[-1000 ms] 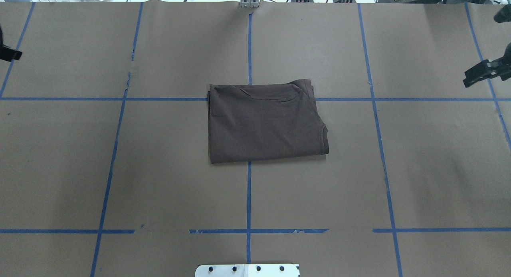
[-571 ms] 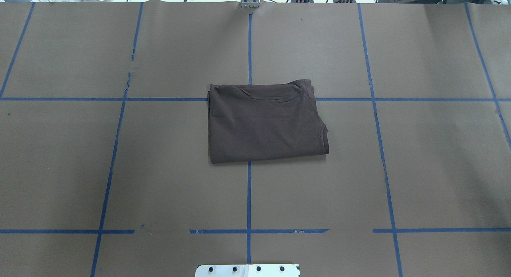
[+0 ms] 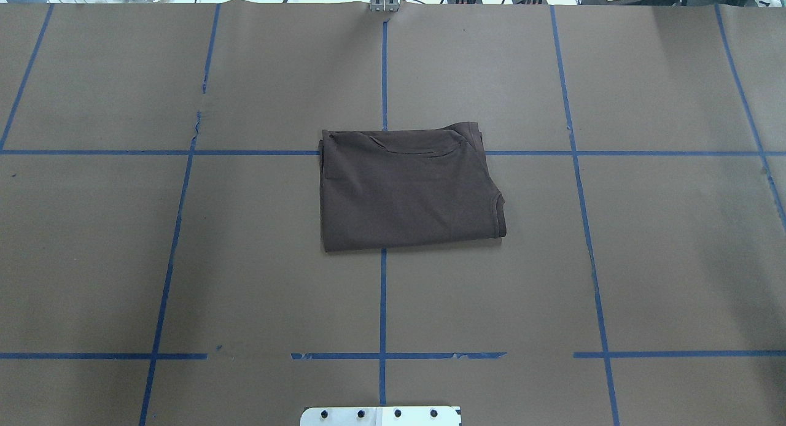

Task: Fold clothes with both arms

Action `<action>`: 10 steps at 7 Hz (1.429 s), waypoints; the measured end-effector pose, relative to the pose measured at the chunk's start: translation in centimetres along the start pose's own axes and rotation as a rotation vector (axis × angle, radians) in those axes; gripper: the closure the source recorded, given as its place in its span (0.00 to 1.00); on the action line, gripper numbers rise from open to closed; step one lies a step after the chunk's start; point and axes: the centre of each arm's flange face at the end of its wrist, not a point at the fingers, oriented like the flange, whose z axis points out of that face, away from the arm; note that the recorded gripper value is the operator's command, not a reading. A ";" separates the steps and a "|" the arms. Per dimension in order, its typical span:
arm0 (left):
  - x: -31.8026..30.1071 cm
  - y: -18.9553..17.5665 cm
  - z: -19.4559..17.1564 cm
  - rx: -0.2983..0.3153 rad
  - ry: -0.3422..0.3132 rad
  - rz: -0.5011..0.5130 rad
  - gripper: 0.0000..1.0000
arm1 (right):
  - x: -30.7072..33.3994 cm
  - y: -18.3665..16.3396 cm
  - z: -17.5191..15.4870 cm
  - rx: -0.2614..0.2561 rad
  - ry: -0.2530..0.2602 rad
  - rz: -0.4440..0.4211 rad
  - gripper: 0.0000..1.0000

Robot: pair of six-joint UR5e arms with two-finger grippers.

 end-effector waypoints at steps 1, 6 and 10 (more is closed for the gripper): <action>-0.3 0.5 0.2 -0.033 0.001 -0.034 0.00 | 1.3 0.7 -0.5 0.006 -0.003 0.006 0.00; -0.7 0.6 0.6 -0.052 -0.014 -0.054 0.00 | 3.4 1.4 -0.9 -0.012 0.008 0.027 0.00; -0.4 0.1 0.2 -0.039 -0.044 -0.043 0.00 | 3.3 1.2 -1.0 -0.008 0.006 0.031 0.00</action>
